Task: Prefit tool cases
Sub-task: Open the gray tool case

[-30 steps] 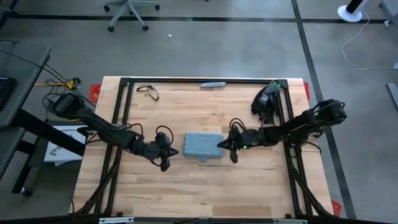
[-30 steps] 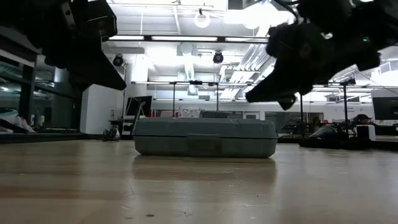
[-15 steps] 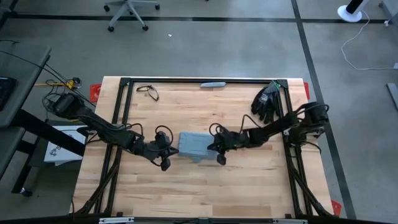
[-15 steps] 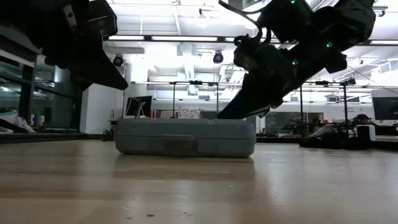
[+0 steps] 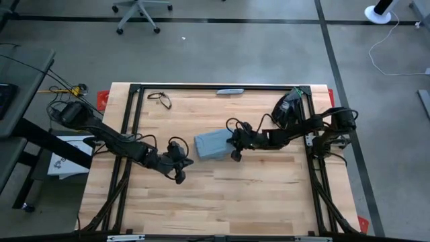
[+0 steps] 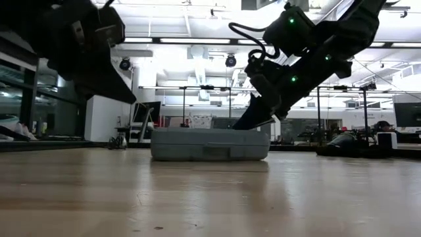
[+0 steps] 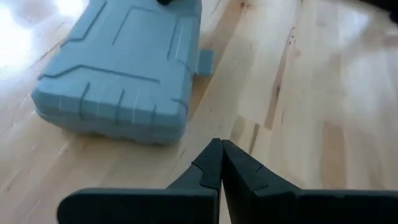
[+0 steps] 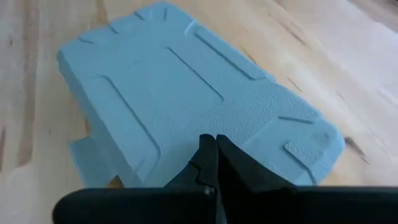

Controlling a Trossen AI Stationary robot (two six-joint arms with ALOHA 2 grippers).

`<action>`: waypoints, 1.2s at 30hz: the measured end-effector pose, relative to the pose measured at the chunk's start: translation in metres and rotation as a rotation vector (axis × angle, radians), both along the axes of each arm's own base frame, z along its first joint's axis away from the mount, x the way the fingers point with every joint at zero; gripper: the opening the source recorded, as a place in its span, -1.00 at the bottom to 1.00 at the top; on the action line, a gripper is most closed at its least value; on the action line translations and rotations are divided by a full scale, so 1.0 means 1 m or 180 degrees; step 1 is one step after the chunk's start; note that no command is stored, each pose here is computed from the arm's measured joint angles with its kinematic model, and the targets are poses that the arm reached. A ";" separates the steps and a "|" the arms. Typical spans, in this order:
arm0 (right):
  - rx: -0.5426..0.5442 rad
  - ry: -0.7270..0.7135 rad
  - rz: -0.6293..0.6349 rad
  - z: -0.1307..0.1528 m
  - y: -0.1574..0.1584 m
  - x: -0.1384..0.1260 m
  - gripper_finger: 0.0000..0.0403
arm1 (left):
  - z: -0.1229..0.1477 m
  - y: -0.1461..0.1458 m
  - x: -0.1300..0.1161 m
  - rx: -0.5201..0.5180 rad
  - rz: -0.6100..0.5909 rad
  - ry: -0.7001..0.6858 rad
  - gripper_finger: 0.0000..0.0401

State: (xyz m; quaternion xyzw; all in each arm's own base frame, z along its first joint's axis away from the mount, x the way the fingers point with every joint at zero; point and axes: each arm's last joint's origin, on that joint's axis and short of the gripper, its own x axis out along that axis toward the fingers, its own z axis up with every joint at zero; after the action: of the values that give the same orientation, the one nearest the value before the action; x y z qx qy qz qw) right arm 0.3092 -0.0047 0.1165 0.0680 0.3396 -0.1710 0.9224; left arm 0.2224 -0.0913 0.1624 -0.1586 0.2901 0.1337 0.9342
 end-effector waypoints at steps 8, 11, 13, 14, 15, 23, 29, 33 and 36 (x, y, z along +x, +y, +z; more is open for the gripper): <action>-0.0132 0.0028 -0.0173 -0.001 -0.005 -0.001 -1.00 | -0.022 -0.001 0.004 0.0029 0.0157 0.0238 -1.00; -0.0189 0.0008 -0.0089 0.000 -0.001 -0.001 -1.00 | -0.028 -0.001 0.006 0.0091 0.0251 0.0260 -1.00; -0.0239 -0.0050 -0.0020 0.005 0.002 -0.001 -1.00 | -0.031 -0.001 0.007 0.0130 0.0283 0.0254 -1.00; -0.0248 -0.0074 0.0013 0.008 0.004 -0.001 -1.00 | -0.032 -0.002 0.008 0.0135 0.0294 0.0240 -1.00; -0.0240 -0.0082 0.0051 0.010 0.005 -0.002 -1.00 | -0.032 -0.002 0.008 0.0136 0.0301 0.0224 -1.00; -0.0383 -0.0004 0.0032 0.039 0.004 -0.018 -1.00 | -0.032 0.001 0.009 0.0320 0.0504 0.0126 -1.00; -0.0513 0.0355 -0.0091 0.045 0.002 -0.033 -1.00 | -0.031 0.003 0.009 0.0505 0.0714 0.0020 -1.00; -0.0450 0.0591 -0.0154 0.035 0.001 -0.043 -1.00 | -0.029 0.005 0.009 0.0570 0.0898 -0.0079 -1.00; -0.0370 0.0688 -0.0243 0.023 0.001 -0.053 -1.00 | -0.029 0.006 0.009 0.0571 0.0954 -0.0111 -1.00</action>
State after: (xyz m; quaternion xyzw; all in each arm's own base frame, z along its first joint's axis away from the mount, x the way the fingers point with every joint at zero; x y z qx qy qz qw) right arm 0.2566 -0.0034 0.1398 0.0085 0.4237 -0.2317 0.8756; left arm 0.2318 -0.0855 0.1334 -0.1184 0.2338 0.2941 0.9191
